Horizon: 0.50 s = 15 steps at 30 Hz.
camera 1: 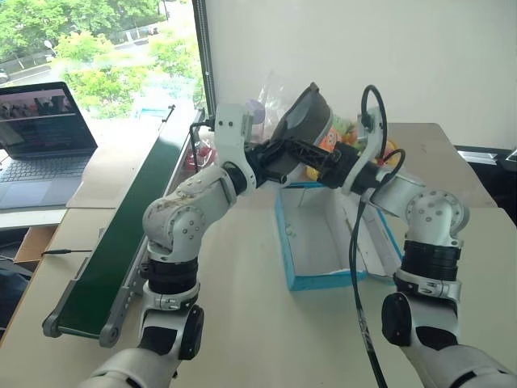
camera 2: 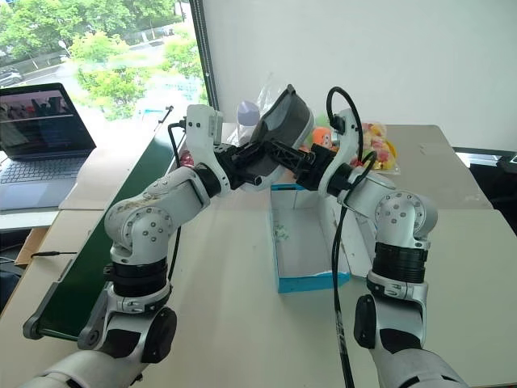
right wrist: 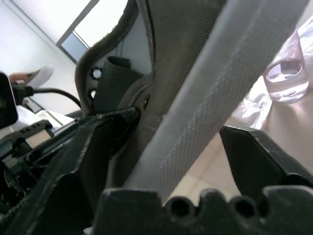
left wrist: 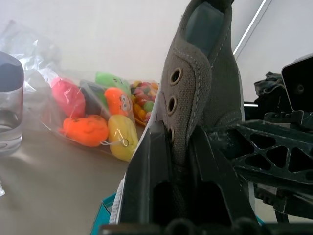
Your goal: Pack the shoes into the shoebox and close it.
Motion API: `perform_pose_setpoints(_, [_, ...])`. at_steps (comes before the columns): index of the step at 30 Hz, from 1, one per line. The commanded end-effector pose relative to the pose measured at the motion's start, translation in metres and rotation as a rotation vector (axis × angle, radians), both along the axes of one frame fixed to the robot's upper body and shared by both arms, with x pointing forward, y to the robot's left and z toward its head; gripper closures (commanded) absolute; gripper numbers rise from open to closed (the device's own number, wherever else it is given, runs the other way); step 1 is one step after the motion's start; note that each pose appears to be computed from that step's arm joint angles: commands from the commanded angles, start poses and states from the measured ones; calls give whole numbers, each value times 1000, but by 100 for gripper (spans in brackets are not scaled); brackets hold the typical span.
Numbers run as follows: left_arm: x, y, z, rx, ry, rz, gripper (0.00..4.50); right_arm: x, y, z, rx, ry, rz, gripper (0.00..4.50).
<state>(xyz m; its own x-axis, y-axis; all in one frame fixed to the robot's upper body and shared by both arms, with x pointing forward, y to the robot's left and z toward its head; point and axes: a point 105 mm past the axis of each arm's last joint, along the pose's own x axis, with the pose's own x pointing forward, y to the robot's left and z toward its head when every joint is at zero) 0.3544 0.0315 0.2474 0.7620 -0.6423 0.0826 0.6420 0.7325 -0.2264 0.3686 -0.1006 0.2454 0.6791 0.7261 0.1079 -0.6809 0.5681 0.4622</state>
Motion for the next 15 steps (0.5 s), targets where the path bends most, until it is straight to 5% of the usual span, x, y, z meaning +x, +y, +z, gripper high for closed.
perform_pose_setpoints(1, [-9, -2, 16, -20, -59, -27, 450, -1, -7, 16, 36, -70, -34, 192])
perform_pose_setpoints(8, [-9, 7, 20, 16, -74, -37, 450, 1, -5, 23, 56, -99, -34, 408])
perform_pose_setpoints(14, [-14, 21, 27, 135, -124, -121, 223, 1, -9, 27, 35, -123, -50, 415])
perform_pose_setpoints(15, [-18, 27, 27, 191, -143, -150, 219, 1, -12, 27, 13, -129, -61, 415])
